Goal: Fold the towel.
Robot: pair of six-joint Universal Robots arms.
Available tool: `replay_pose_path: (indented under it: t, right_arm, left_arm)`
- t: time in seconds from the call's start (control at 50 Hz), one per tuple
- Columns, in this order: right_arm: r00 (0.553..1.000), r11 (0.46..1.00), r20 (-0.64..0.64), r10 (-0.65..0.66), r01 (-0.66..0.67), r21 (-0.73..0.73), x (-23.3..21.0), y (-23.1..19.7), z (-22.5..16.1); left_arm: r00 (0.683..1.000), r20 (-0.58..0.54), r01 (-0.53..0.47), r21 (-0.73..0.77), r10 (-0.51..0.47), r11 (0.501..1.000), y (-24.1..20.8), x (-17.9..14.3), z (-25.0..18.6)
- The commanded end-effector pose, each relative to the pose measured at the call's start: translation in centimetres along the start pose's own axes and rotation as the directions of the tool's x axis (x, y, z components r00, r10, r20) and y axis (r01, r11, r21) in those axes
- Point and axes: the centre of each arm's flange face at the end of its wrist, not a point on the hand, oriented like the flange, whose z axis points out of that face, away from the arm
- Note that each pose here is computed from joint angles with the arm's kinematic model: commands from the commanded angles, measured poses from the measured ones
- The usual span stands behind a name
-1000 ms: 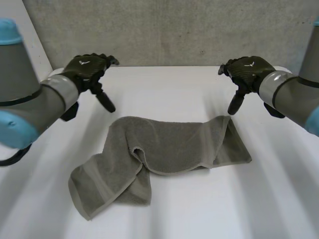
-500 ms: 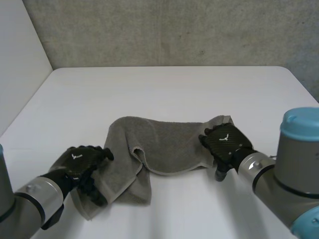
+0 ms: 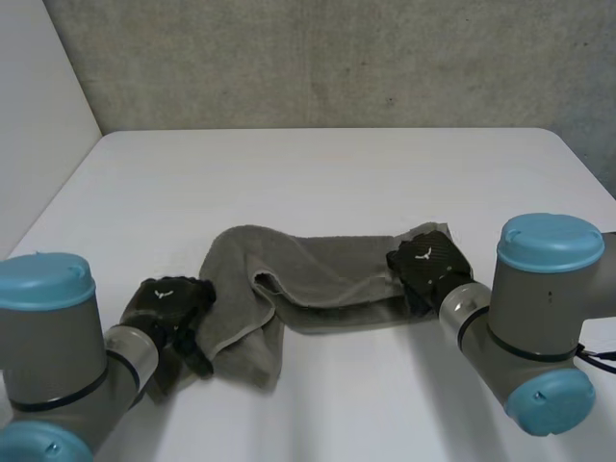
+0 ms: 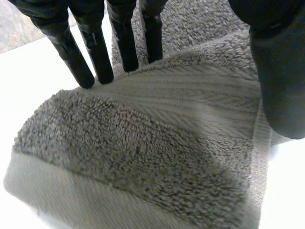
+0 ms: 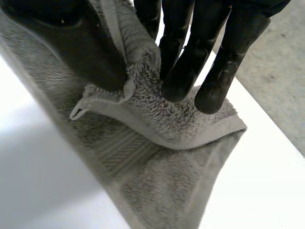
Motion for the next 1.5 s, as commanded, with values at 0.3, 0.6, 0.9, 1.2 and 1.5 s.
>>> replay_pose_path:
  t: [0.3, 0.6, 0.9, 1.2, 1.5]
  right_arm:
    - [0.991, 0.993, -0.134, 0.004, 0.012, 0.118, 3.6, -4.3, 2.2]
    - [0.991, 0.99, -0.121, -0.061, 0.076, 0.119, 3.6, -5.2, 4.2]
    - [0.804, 0.547, -0.49, 0.337, 0.256, 0.797, 18.9, -24.5, 0.3]
    - [0.964, 0.773, -0.263, -0.034, 0.192, 0.605, 15.0, -21.2, 3.6]
    - [0.986, 0.924, 0.037, -0.165, 0.141, 0.355, 7.5, -10.8, 7.8]
  left_arm:
    - [0.992, 0.034, -0.127, 0.188, 0.123, 0.974, -6.4, -0.5, 3.5]
    - [0.984, 0.057, -0.179, 0.232, 0.171, 0.956, -8.8, -0.9, 6.1]
    - [0.952, 0.304, -0.252, 0.85, -0.04, 0.462, -32.3, -7.6, 2.3]
    - [0.977, 0.143, -0.061, 0.899, -0.159, 0.434, -30.4, -12.4, 1.6]
    - [0.993, 0.119, -0.084, 0.557, 0.021, 0.826, -12.8, -10.0, 9.9]
